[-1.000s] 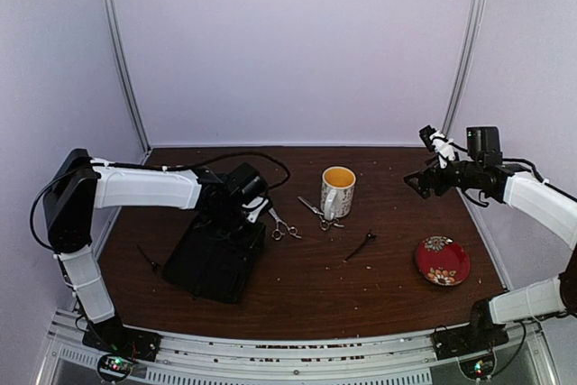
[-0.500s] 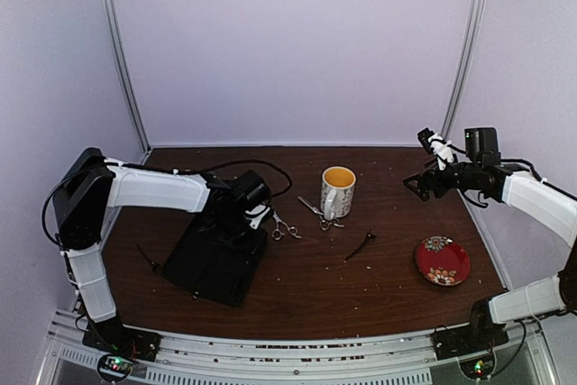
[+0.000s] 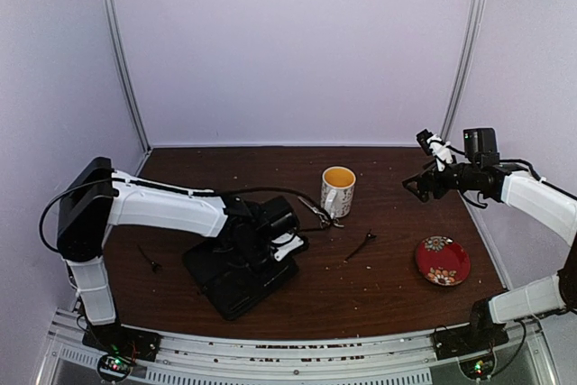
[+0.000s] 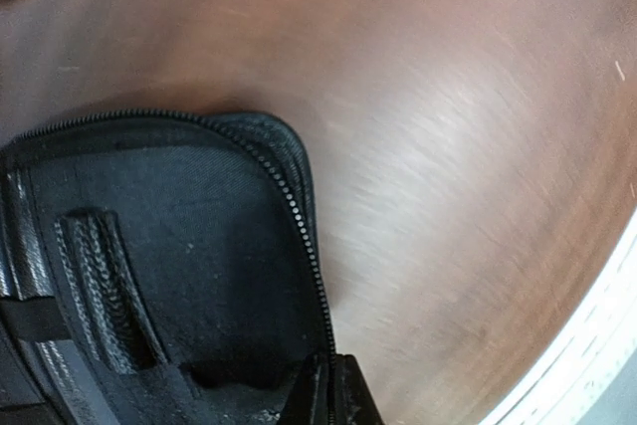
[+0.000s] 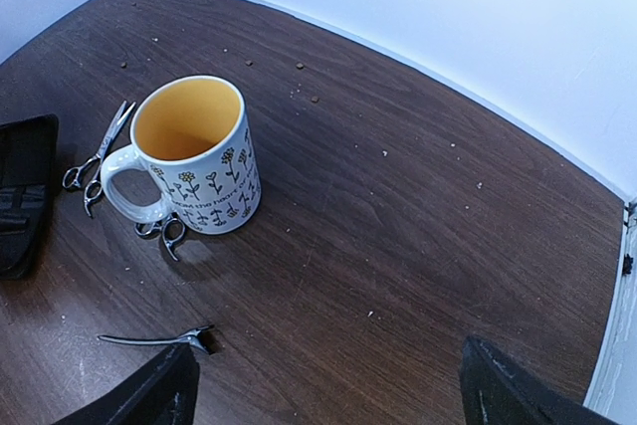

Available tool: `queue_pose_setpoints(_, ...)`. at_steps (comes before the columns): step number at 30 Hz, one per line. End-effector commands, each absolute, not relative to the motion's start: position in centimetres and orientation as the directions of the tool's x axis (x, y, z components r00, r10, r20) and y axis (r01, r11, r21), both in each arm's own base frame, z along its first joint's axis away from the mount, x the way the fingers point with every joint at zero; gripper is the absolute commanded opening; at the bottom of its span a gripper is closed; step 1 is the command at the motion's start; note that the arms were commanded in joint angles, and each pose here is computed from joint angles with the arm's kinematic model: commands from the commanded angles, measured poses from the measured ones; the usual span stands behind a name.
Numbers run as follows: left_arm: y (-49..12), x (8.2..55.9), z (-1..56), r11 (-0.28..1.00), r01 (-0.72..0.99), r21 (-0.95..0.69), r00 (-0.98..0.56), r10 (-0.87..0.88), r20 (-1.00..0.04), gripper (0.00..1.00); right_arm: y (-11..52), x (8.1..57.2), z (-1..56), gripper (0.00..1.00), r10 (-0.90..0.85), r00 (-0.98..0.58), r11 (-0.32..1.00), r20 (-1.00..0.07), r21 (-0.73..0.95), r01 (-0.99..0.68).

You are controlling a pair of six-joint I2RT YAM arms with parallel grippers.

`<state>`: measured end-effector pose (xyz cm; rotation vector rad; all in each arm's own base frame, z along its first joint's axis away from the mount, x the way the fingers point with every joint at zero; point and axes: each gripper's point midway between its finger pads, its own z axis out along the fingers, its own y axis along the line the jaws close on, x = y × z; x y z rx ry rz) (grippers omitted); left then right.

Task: Sort the hair-cutting tools

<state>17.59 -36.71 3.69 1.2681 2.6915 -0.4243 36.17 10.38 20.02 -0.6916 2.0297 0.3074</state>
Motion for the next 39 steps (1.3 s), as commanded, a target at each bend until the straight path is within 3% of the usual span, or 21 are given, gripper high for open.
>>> queue_pose_setpoints(1,-36.9,13.1,3.2,0.446,0.863,-0.239,-0.493,0.847,-0.201,0.00,10.8,36.1,20.2,0.93,-0.354,-0.392,0.796,-0.849,-0.053,-0.603)
queue_pose_setpoints(10,-35.9,8.6,2.4,0.151,0.984,-0.099,-0.169,0.962,-0.212,0.00,12.2,34.7,20.3,0.90,-0.372,-0.347,0.730,-0.861,-0.041,-0.682)
queue_pose_setpoints(15,-35.2,8.8,2.4,0.144,0.988,-0.049,-0.151,0.968,-0.199,0.01,12.5,34.1,20.4,0.89,-0.373,-0.324,0.717,-0.869,-0.049,-0.695)
queue_pose_setpoints(17,-35.3,9.8,4.0,0.156,0.988,0.009,-0.149,0.961,-0.231,0.09,12.4,34.1,20.3,0.88,-0.380,-0.324,0.717,-0.866,-0.054,-0.695)
queue_pose_setpoints(23,-35.6,13.1,10.6,0.248,0.952,0.178,-0.172,0.918,-0.358,0.36,13.0,33.2,20.1,0.81,-0.437,-0.282,0.659,-0.854,-0.090,-0.747)
queue_pose_setpoints(27,-34.1,17.4,14.6,0.378,0.858,0.347,-0.225,0.885,-0.408,0.55,14.3,32.7,20.5,0.79,-0.517,-0.241,0.607,-0.821,-0.154,-0.779)
queue_pose_setpoints(31,-32.1,23.6,19.7,0.592,0.676,0.438,-0.325,0.774,-0.543,0.65,16.4,31.3,18.2,0.71,-0.714,-0.175,0.461,-0.677,-0.268,-0.846)
queue_pose_setpoints(35,-29.6,30.1,25.5,0.817,0.525,0.237,-0.454,0.505,-0.734,0.71,18.6,29.9,15.1,0.68,-0.856,-0.060,0.276,-0.513,-0.358,-0.892)
queue_pose_setpoints(39,-27.0,33.8,31.6,0.909,0.396,0.132,-0.372,0.290,-0.882,0.92,20.0,29.5,12.9,0.72,-0.923,0.020,0.140,-0.384,-0.383,-0.913)
